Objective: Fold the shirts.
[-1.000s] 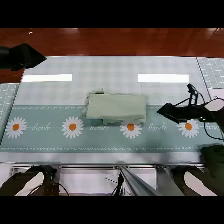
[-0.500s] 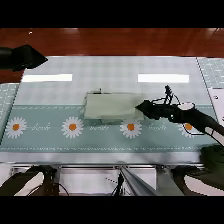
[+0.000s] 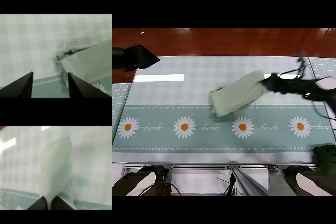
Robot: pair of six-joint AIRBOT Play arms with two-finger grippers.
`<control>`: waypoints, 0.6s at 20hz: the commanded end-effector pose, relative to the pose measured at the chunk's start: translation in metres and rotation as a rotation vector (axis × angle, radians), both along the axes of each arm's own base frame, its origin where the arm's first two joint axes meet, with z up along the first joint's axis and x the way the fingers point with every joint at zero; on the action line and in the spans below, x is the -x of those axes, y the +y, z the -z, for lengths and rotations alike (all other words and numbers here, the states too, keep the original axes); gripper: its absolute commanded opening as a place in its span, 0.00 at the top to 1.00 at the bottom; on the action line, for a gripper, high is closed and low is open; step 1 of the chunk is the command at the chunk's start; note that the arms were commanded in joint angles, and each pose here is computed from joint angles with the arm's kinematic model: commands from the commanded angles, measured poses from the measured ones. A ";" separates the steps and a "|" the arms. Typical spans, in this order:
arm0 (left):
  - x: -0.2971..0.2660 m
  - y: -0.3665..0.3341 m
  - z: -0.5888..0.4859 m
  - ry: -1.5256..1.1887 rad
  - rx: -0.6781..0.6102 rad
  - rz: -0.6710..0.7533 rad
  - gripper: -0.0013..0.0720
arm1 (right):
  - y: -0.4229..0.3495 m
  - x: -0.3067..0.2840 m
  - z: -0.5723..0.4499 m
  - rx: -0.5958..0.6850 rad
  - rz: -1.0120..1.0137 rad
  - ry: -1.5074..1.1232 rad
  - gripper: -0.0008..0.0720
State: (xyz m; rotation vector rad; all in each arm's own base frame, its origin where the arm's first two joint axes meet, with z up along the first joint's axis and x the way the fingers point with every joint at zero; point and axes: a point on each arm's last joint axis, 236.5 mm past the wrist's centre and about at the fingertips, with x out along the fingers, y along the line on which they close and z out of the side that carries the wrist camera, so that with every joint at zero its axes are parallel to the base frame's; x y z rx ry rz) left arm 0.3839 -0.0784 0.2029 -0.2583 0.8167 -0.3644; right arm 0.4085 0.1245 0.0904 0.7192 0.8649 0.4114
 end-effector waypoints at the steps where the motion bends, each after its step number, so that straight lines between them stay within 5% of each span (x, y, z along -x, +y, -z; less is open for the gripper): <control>1: -0.003 0.000 0.005 0.013 0.001 0.001 0.28 | -0.119 0.039 -0.069 0.249 0.228 0.049 0.96; 8: -0.017 -0.004 0.036 0.090 0.007 0.012 0.28 | -0.286 0.255 -0.087 0.608 0.746 0.510 0.96; 12: -0.027 -0.009 0.052 0.118 0.011 0.019 0.28 | -0.309 0.323 -0.088 0.593 1.007 0.679 0.96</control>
